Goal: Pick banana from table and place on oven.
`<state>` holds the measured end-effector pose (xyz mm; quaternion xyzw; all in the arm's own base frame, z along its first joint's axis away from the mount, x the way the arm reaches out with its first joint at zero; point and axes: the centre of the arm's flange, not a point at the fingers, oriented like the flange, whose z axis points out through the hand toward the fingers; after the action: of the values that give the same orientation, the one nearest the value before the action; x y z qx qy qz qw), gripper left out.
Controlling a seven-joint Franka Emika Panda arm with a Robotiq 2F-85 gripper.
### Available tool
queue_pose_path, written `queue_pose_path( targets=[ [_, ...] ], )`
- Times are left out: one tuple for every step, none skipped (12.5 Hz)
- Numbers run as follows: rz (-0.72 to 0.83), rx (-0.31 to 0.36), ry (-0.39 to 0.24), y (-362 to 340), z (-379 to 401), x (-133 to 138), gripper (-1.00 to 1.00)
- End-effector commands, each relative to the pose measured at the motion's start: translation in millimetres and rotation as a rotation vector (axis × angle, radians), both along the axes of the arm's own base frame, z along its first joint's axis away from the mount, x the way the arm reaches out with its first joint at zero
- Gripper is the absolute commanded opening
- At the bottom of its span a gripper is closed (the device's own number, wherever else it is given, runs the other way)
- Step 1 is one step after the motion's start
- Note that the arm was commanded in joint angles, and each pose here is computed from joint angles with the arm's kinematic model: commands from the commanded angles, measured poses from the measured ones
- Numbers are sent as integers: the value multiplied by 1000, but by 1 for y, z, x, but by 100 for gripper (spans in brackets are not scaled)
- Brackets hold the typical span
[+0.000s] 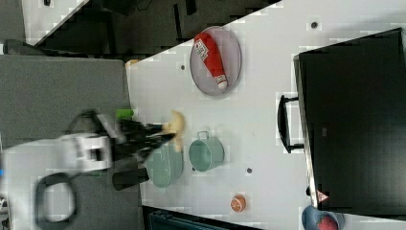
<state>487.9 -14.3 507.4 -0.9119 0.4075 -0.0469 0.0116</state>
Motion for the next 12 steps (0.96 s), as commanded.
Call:
queue_pose_path(
  targets=[
    [-47, -7, 100, -16, 27, 5, -47],
    [-62, -4, 103, -24, 40, 7, -47],
    [-81, -1, 86, -36, 50, 13, -47],
    [-106, 2, 71, -50, 57, 18, -47],
    [-125, 5, 67, -69, 59, 21, -47],
    [-136, 8, 71, -89, 56, 22, -47],
    [-134, 10, 78, -112, 50, 22, -47],
    [-131, 11, 89, -135, 43, 20, -47],
    [-118, 13, 105, -156, 35, 17, -47],
    [-107, 11, 119, -176, 26, 14, -47],
    [-97, 1, 125, -199, 17, 11, -47],
    [-59, -7, 123, -221, 8, 9, -47]
  ],
)
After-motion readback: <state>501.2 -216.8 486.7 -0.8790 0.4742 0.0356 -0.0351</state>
